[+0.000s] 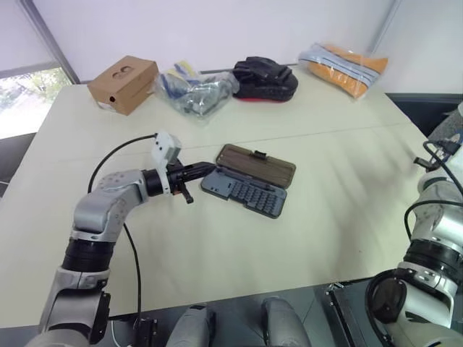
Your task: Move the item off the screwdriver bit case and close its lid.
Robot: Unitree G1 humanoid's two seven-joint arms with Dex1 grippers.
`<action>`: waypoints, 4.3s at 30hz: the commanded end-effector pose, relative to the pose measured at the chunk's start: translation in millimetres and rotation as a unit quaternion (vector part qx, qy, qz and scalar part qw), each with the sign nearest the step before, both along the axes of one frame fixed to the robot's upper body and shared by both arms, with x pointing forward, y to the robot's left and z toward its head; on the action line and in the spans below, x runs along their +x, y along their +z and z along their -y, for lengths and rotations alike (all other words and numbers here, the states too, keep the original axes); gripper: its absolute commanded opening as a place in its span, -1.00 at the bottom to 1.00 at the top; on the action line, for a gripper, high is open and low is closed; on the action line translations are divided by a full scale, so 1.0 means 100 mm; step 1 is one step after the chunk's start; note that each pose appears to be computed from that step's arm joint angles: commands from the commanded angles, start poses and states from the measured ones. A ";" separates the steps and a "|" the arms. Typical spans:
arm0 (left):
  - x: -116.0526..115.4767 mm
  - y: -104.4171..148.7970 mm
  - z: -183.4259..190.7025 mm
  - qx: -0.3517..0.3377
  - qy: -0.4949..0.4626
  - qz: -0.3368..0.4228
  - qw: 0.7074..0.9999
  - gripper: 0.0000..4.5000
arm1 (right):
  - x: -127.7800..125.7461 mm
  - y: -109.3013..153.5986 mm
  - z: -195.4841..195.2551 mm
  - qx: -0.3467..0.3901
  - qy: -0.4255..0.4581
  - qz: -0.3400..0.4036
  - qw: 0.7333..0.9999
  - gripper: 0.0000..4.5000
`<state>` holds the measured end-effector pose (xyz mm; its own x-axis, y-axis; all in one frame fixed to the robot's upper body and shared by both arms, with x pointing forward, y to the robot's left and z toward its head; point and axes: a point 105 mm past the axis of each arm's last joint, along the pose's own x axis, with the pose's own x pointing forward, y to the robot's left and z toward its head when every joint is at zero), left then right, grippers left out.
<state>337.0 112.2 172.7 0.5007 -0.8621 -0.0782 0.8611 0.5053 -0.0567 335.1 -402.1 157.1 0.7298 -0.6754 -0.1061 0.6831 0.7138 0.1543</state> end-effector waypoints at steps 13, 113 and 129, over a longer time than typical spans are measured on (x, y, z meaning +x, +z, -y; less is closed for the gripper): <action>-0.02 0.13 0.03 -0.004 -0.006 0.029 1.000 -1.00 | 0.25 0.11 -0.25 0.337 0.010 0.231 0.913 -0.78; 0.04 0.12 -0.02 -0.011 0.022 0.034 0.999 -1.00 | 0.56 -0.11 -2.47 0.005 0.451 -0.304 0.839 0.05; 0.04 0.13 -0.02 -0.011 0.023 0.039 0.999 -1.00 | 0.53 -0.28 -2.41 0.024 0.433 -0.328 0.839 -0.28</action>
<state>342.0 111.0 172.9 0.5362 -0.8426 -0.0497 0.8406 0.5384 -0.0585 388.7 -156.0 129.2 0.7169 0.1176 -0.6872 -0.1597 0.9872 0.0023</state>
